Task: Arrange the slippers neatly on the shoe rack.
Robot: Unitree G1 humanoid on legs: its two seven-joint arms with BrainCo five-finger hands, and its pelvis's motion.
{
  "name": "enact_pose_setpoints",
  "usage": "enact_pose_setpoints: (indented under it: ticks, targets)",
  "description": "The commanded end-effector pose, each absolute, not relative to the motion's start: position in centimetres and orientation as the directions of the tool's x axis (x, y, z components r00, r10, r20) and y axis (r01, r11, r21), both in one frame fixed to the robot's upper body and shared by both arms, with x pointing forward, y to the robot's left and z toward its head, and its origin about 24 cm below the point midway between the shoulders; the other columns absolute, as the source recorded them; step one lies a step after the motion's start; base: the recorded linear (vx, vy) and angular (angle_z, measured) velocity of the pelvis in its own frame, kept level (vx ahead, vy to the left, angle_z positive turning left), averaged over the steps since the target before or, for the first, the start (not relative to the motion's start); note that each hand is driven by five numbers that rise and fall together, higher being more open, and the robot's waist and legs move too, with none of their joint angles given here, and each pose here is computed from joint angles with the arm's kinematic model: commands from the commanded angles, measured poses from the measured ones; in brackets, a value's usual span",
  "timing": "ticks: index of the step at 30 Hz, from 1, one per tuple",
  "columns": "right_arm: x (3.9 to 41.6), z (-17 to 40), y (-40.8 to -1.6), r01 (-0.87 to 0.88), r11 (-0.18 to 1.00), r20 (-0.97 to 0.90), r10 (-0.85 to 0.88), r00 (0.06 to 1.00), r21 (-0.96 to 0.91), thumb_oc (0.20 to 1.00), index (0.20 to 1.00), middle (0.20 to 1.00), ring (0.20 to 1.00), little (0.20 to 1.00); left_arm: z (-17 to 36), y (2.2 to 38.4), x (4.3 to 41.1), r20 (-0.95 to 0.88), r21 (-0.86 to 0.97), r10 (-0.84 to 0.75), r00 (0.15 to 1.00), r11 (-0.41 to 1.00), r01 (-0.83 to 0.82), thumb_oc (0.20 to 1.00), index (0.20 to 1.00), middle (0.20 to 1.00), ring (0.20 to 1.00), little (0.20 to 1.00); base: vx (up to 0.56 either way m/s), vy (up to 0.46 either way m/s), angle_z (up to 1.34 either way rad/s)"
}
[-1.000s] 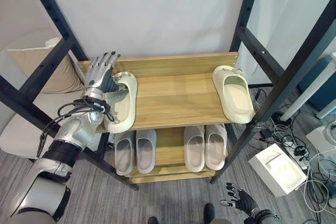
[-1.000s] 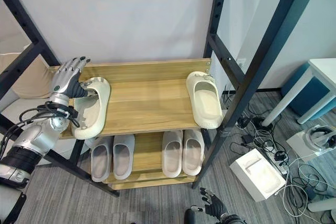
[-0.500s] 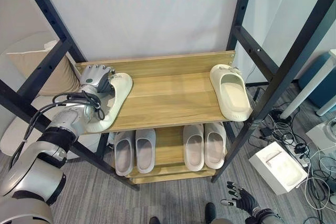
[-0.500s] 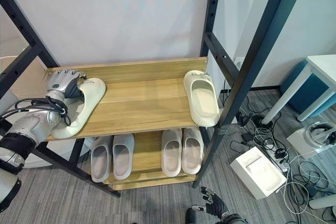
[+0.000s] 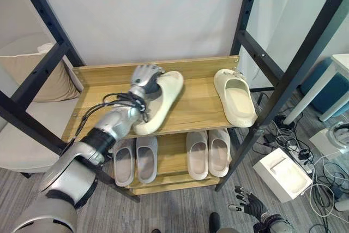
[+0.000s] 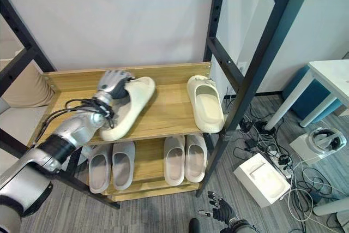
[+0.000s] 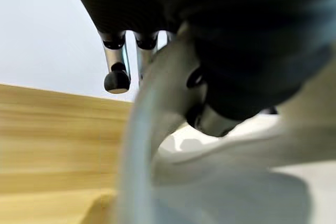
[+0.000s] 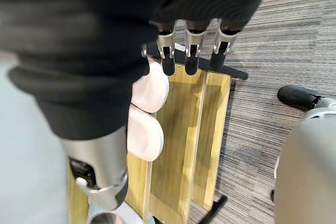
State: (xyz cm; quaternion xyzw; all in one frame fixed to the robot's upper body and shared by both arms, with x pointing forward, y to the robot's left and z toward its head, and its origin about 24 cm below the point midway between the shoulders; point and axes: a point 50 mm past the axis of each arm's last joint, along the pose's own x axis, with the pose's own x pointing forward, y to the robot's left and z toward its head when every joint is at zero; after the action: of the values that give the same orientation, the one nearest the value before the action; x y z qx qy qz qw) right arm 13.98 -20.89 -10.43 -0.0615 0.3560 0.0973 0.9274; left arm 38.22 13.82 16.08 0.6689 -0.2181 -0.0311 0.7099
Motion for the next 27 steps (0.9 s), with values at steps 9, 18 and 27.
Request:
enact_pose_setpoints:
  ticks: [9,18,27]
  targets:
    - [16.9,-7.7,-20.3,-0.234,0.971,-0.533,0.175,0.827,-0.043,1.0,1.0,1.0,1.0,1.0,24.2,15.0,41.4,0.422,0.895,-0.218,0.88,-0.055,-0.443,0.2,0.2,0.2,0.2,0.2,-0.01,-0.03,-0.14]
    - [16.7,-8.1,-20.5,-0.219,0.974,-0.55,0.157,0.82,-0.049,1.0,1.0,1.0,1.0,1.0,22.3,15.1,42.1,0.336,0.933,-0.152,0.93,-0.084,-0.35,0.555,0.555,0.555,0.555,0.555,0.0,-0.005,-0.01]
    - [17.0,-8.1,-19.9,-0.212,0.977,-0.534,0.162,0.83,-0.034,1.0,1.0,1.0,1.0,1.0,26.0,12.1,39.4,0.568,0.823,-0.282,0.773,0.22,-0.525,1.0,1.0,1.0,1.0,1.0,0.0,-0.004,0.06]
